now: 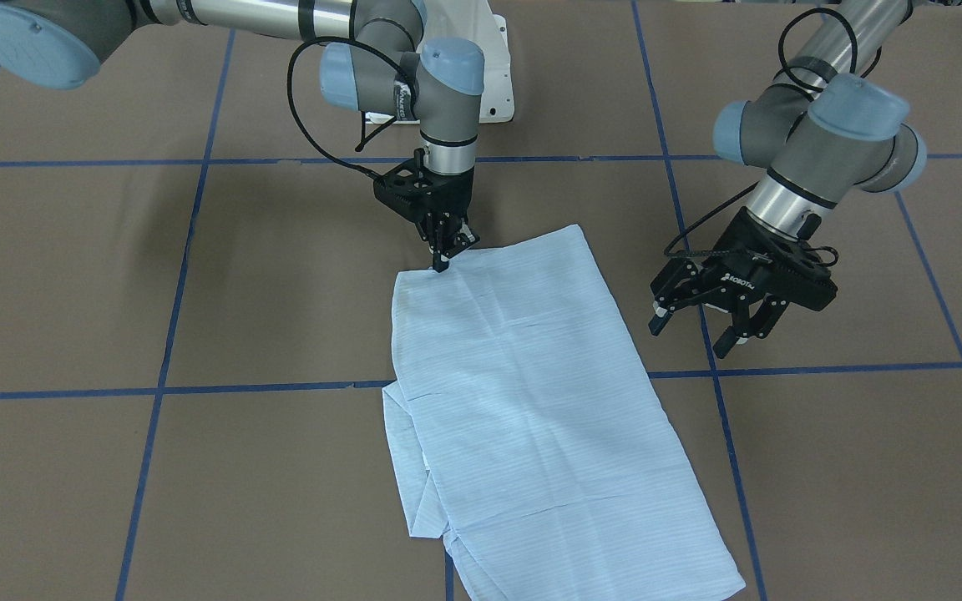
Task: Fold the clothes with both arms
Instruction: 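Hold the right gripper at the corner while left gripper moves toward the shirt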
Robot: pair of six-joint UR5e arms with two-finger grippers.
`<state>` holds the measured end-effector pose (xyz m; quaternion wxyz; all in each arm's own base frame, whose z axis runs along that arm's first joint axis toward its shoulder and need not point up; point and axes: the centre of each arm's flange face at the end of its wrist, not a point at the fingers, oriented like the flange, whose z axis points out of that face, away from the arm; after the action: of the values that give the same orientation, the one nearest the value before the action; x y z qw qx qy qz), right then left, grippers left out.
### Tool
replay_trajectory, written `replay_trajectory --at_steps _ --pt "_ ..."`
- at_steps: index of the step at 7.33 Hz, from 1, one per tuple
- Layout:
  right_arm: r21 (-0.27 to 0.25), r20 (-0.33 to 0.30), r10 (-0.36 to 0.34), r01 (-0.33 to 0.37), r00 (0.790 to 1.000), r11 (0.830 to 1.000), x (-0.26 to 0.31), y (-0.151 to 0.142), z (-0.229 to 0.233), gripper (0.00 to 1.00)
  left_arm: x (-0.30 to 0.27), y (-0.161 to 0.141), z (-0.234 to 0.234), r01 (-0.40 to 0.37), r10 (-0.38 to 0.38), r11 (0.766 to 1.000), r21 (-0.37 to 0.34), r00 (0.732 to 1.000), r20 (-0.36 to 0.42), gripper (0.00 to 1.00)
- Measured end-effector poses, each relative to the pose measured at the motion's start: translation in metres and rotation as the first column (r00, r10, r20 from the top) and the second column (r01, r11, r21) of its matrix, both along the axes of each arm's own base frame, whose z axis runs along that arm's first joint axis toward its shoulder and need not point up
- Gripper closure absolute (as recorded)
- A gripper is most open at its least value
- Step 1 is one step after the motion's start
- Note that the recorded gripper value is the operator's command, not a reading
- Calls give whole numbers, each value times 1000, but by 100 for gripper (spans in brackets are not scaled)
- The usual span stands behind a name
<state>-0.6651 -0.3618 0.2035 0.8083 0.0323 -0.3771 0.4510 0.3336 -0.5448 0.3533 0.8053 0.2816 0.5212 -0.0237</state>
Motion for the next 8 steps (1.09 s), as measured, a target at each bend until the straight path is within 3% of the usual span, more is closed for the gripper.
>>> replay_trajectory --at_steps 3,5,7,8 --pt "10 13 7 -7 1000 1000 5 0 -7 100 27 20 -6 -40 40 999 -26 999 -30 0" --pt "19 18 14 -15 1000 1000 8 0 -9 100 62 61 -9 -75 68 993 -87 995 -76 0" --pt "26 17 21 -21 1000 999 10 -1 -8 100 78 113 5 -49 33 985 -164 995 -99 1" --pt "28 17 22 -23 1000 999 11 -1 -8 100 90 132 10 -33 9 977 -213 994 -111 19"
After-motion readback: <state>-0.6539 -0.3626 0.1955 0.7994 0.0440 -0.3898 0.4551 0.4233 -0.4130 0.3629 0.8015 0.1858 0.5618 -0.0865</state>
